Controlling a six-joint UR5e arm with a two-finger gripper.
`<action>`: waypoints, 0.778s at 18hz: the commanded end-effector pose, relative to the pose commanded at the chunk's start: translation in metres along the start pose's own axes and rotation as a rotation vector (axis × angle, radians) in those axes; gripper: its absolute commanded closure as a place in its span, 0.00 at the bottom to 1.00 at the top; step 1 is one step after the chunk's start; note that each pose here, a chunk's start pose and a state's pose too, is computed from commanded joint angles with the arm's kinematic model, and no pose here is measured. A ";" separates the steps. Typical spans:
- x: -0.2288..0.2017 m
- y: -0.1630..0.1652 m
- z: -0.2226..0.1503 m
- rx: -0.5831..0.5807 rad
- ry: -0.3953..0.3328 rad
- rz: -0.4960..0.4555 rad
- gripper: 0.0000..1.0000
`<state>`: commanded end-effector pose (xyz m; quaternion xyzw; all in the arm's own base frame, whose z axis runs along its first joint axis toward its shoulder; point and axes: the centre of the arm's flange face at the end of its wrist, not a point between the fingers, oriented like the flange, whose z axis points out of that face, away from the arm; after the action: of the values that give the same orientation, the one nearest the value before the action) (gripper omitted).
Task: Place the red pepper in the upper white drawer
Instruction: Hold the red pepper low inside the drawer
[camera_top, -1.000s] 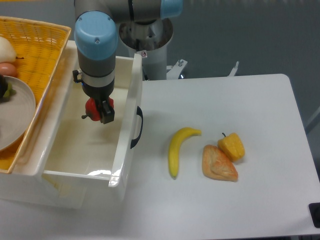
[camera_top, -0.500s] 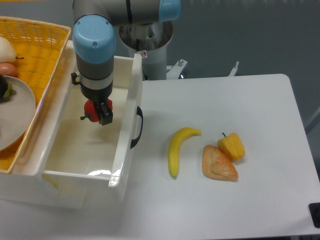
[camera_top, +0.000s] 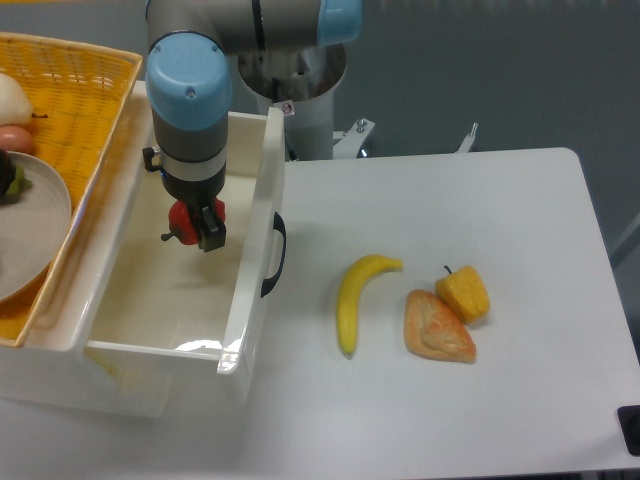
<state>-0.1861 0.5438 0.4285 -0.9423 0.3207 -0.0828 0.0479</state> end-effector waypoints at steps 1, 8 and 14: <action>0.000 0.000 0.001 0.000 0.001 0.000 0.26; -0.001 0.000 0.007 -0.002 0.012 0.001 0.25; -0.002 0.000 0.009 -0.004 0.017 -0.001 0.25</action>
<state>-0.1858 0.5451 0.4191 -0.9420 0.3205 -0.0900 0.0434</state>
